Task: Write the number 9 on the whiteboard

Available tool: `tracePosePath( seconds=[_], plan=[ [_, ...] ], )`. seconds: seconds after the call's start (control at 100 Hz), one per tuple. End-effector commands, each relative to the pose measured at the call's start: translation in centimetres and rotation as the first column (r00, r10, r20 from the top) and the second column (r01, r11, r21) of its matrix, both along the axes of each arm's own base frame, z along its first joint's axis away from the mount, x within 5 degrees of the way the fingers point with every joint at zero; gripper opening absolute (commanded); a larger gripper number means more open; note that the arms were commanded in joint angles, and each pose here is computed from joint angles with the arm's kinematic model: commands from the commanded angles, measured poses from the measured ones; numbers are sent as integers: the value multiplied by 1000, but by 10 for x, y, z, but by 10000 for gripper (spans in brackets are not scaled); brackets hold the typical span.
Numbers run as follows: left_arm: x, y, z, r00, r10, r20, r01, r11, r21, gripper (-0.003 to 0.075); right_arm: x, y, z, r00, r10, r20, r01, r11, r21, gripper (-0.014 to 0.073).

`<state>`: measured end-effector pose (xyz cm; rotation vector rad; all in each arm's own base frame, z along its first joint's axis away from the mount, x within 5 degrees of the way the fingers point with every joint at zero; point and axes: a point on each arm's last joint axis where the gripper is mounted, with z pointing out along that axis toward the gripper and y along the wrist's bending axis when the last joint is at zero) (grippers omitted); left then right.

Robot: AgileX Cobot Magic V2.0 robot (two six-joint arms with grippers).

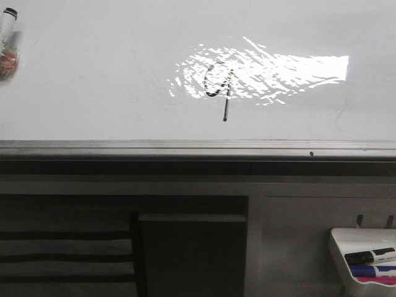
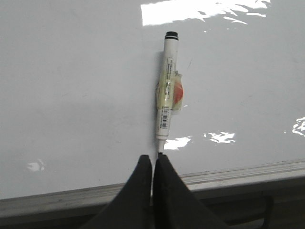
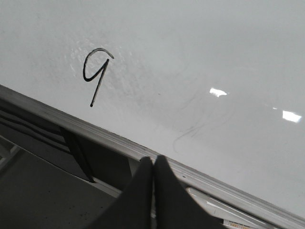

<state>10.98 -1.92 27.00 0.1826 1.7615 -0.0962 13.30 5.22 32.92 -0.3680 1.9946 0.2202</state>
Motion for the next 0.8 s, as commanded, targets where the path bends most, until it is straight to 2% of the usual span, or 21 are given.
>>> tracePosePath(
  seconds=[0.0,0.08,0.22,0.39,0.7,0.79],
  plan=[
    [-14,4,-1,983,36,178,-16,994,-112,-20,2,0,15,995,-1,95,-1,1000,24,-72],
    [-27,10,-24,979,93,179,-54,976,-209,-20,2,0,15,995,-1,95,-1,1000,24,-72],
    [-42,14,-47,967,131,219,-72,963,-260,-20,2,0,15,995,-1,95,-1,1000,24,-72],
    [-53,15,-60,955,136,262,-62,961,-270,-20,2,0,15,995,-1,95,-1,1000,24,-72],
    [-55,15,-59,951,133,280,-61,966,-252,-20,2,0,14,996,-2,86,0,1000,20,-72],
    [-55,15,-59,948,127,293,-62,973,-220,-20,2,0,14,996,-2,86,0,1000,20,-72]
  ],
)
